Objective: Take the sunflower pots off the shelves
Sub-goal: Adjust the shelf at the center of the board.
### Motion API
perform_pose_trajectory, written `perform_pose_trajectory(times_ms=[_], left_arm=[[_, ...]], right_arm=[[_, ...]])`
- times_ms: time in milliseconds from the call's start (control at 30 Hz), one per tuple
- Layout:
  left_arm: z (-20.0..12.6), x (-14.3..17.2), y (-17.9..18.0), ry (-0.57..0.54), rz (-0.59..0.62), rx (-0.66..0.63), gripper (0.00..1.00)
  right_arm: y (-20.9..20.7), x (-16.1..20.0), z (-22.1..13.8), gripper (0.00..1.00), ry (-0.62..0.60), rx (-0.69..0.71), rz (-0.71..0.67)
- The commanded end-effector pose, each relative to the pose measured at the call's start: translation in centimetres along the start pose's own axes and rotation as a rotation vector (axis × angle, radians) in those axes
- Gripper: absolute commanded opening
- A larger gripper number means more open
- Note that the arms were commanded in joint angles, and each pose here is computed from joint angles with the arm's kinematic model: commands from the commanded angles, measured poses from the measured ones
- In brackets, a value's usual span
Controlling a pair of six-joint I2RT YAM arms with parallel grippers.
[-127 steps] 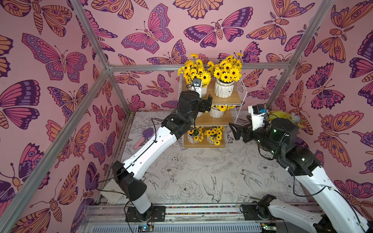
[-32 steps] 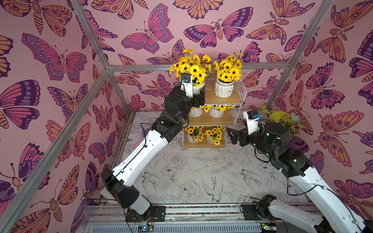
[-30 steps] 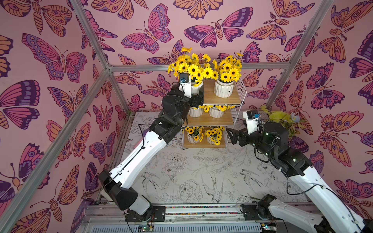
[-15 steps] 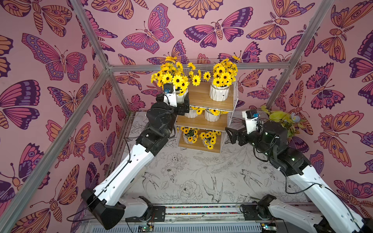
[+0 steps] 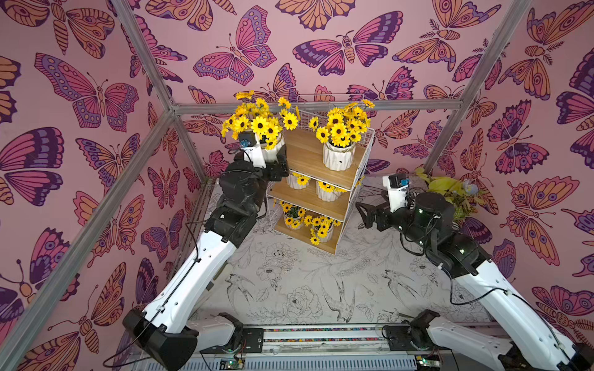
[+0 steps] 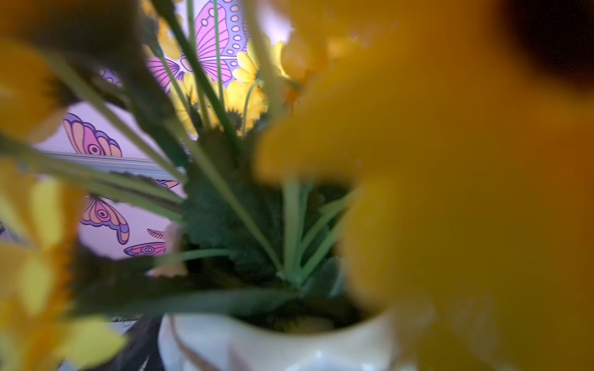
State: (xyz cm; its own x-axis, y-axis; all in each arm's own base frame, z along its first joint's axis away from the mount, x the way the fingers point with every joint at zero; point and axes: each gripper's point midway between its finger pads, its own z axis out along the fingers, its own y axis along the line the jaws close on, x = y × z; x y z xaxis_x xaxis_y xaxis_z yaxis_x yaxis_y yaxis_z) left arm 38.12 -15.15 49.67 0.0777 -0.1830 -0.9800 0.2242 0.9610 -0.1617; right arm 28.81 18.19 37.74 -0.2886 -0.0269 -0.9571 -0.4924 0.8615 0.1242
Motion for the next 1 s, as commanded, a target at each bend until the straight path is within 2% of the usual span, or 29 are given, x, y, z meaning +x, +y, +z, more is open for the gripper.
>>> perform_pose_trajectory(times_ms=[0, 133, 400, 633, 967], left_arm=[[-1.8, -3.9, -1.6, -0.108, -0.078, 0.106, 0.63], [-3.1, -4.6, -2.3, -0.105, -0.110, 0.157, 0.63], [-5.7, -5.6, -2.4, -0.117, -0.134, 0.204, 0.63], [-7.6, -6.3, -1.1, -0.137, -0.101, 0.161, 0.63], [-8.9, -6.3, 2.4, -0.155, -0.035, 0.006, 0.64]], right_arm=[[1.5, 0.0, -0.1, 0.99, -0.006, -0.079, 0.007], [2.5, 0.2, -1.1, 0.99, -0.009, -0.133, -0.002], [3.0, 1.3, -0.9, 0.99, 0.014, -0.108, -0.013], [2.4, 0.8, 1.5, 0.99, 0.013, -0.007, -0.025], [-0.1, 0.8, 4.5, 0.99, 0.020, 0.165, -0.057]])
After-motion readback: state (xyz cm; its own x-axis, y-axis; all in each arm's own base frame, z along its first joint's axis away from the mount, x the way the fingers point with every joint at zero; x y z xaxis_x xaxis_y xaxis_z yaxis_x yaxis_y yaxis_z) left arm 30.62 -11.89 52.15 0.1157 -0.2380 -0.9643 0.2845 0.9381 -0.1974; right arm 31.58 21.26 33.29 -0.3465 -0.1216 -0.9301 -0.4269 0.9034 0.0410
